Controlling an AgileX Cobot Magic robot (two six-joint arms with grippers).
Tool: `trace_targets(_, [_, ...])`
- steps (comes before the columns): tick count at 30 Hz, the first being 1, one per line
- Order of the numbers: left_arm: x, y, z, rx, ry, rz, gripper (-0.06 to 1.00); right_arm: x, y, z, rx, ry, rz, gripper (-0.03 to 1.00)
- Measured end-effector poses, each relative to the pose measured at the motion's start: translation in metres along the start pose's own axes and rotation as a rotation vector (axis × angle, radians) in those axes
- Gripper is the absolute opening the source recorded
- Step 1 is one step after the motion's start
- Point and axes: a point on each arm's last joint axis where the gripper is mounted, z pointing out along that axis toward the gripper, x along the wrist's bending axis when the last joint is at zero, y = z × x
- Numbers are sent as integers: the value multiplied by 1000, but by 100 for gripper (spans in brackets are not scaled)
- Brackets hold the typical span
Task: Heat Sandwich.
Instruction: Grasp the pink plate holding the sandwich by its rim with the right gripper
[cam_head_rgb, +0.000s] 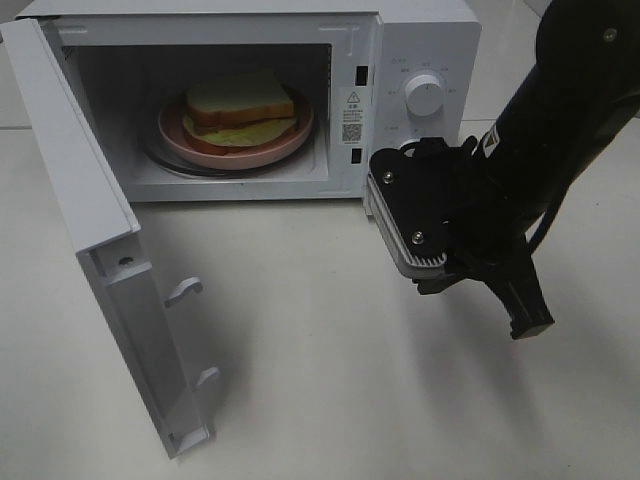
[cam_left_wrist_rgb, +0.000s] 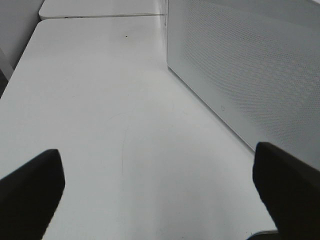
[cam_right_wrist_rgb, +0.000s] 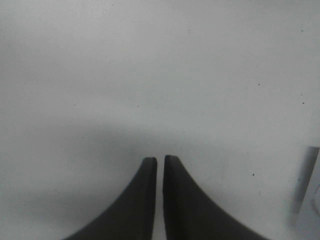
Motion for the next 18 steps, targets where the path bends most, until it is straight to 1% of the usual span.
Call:
trace_targets(2, [0, 0, 0, 0, 0, 0, 96, -1, 0, 0, 6, -6, -7, 13])
trace_targets(3, [0, 0, 0, 0, 0, 0, 96, -1, 0, 0, 6, -6, -7, 13])
trace_targets(4, [0, 0, 0, 0, 0, 0, 96, -1, -1, 0, 8, -12, -9, 17])
trace_targets(5, [0, 0, 0, 0, 0, 0, 96, -2, -1, 0, 6, -20, 4, 27])
trace_targets(6, [0, 0, 0, 0, 0, 0, 96, -2, 0, 0, 6, -22, 14, 32])
trace_targets(7, [0, 0, 0, 0, 0, 0, 96, -2, 0, 0, 6, -22, 14, 32])
trace_targets(9, [0, 0, 0, 0, 0, 0, 96, -4, -1, 0, 6, -38, 40, 44])
trace_targets(10, [0, 0, 0, 0, 0, 0, 96, -4, -1, 0, 7, -42, 53, 59])
trace_targets(11, [0, 0, 0, 0, 0, 0, 96, -4, -1, 0, 8, -45, 63, 65])
trace_targets(12, [0, 0, 0, 0, 0, 0, 96, -4, -1, 0, 8, -45, 63, 65])
trace_targets(14, [0, 0, 0, 0, 0, 0, 96, -4, -1, 0, 11, -47, 120, 80])
trace_targets(15, [0, 0, 0, 0, 0, 0, 96, -4, -2, 0, 14, -48, 138, 90])
trace_targets(17, [0, 0, 0, 0, 0, 0, 96, -5, -3, 0, 28, -53, 157, 94])
trace_targets(18, [0, 0, 0, 0, 0, 0, 96, -5, -3, 0, 28, -53, 157, 94])
